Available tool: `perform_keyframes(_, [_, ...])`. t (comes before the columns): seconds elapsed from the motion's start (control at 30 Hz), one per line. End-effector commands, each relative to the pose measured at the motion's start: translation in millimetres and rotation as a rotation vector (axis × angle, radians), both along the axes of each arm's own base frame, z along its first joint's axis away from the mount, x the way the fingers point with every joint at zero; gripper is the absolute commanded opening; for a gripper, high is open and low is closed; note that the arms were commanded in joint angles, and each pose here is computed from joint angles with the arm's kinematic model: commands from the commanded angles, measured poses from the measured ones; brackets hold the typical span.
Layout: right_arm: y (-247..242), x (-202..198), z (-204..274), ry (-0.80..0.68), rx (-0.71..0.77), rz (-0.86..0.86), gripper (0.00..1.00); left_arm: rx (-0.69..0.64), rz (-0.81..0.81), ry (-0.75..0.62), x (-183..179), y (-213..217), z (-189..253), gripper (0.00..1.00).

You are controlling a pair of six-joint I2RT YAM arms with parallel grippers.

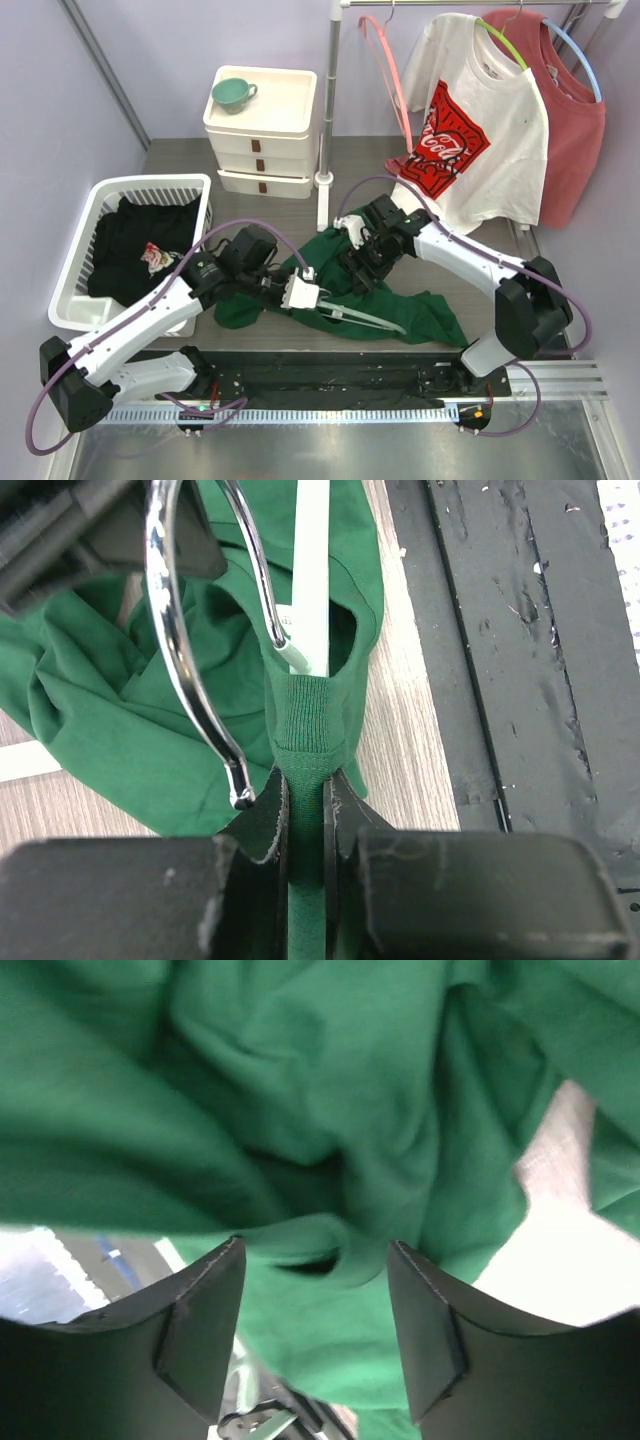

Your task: Place the t-shirt on the hanger

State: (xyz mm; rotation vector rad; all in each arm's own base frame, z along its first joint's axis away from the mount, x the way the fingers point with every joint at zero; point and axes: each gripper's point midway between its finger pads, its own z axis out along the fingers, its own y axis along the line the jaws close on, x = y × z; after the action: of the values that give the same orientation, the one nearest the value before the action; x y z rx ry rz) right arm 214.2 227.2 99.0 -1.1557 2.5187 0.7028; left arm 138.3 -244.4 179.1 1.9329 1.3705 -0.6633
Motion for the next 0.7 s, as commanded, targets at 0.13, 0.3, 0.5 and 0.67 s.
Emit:
perform_keyframes(0.13, [-10.1, 28.1, -29.3, -0.055, -0.160, -0.047, 0.50, -0.047, 0.015, -0.046, 5.1, -6.3, 24.7, 0.00])
perform_keyframes(0.3, [-24.1, 24.0, -18.6, -0.086, -0.167, -0.065, 0.06, -0.029, 0.095, -0.044, 8.4, 4.3, 24.0, 0.00])
perform_keyframes(0.5, [-63.9, 24.1, 2.6, -0.124, -0.140, -0.154, 0.01, -0.151, 0.361, 0.045, 29.7, 21.0, 41.4, 0.00])
perform_keyframes(0.67, [-89.4, 22.4, 9.2, -0.148, -0.125, -0.226, 0.01, -0.282, 0.477, 0.134, 35.1, 26.5, 58.2, 0.00])
